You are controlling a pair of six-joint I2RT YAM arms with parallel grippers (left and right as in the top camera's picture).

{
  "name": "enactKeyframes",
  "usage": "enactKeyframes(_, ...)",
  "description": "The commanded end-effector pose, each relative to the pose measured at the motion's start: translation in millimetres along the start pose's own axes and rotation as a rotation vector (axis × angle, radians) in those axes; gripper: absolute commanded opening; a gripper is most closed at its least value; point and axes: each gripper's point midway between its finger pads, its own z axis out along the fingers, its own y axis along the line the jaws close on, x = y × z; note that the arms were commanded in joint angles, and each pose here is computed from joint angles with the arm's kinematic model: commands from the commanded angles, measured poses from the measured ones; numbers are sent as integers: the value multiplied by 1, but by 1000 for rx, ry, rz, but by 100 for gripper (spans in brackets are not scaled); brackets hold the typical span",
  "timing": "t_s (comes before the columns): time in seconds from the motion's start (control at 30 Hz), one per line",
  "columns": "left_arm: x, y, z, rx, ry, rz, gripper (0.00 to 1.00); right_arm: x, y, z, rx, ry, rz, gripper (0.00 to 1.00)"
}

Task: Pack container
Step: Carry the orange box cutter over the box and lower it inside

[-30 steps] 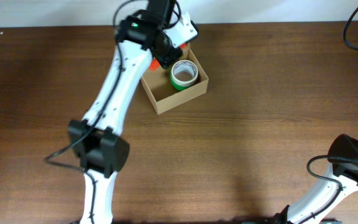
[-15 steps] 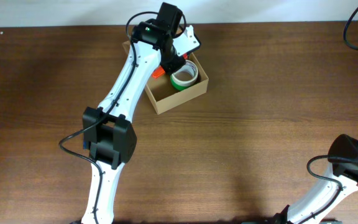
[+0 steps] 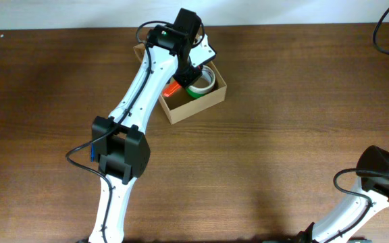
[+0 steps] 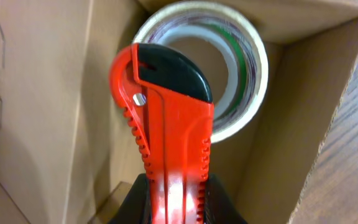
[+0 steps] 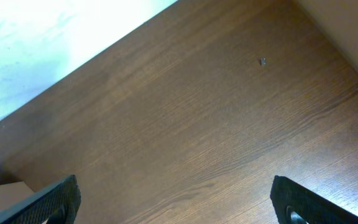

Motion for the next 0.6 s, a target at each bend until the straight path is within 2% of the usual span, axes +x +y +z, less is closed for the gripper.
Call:
enactKeyframes(0.0,-2,-9,4,6,13,-3,2,-2,2,-7,-10,-19,3,99)
enactKeyframes(0.3,-8,-30,12,25,27,43,2,-2,2,-7,-10,-19,3,99)
enactKeyframes(0.57,2,-37,19,50,74,54,2,-2,2,-7,-10,-19,3,99)
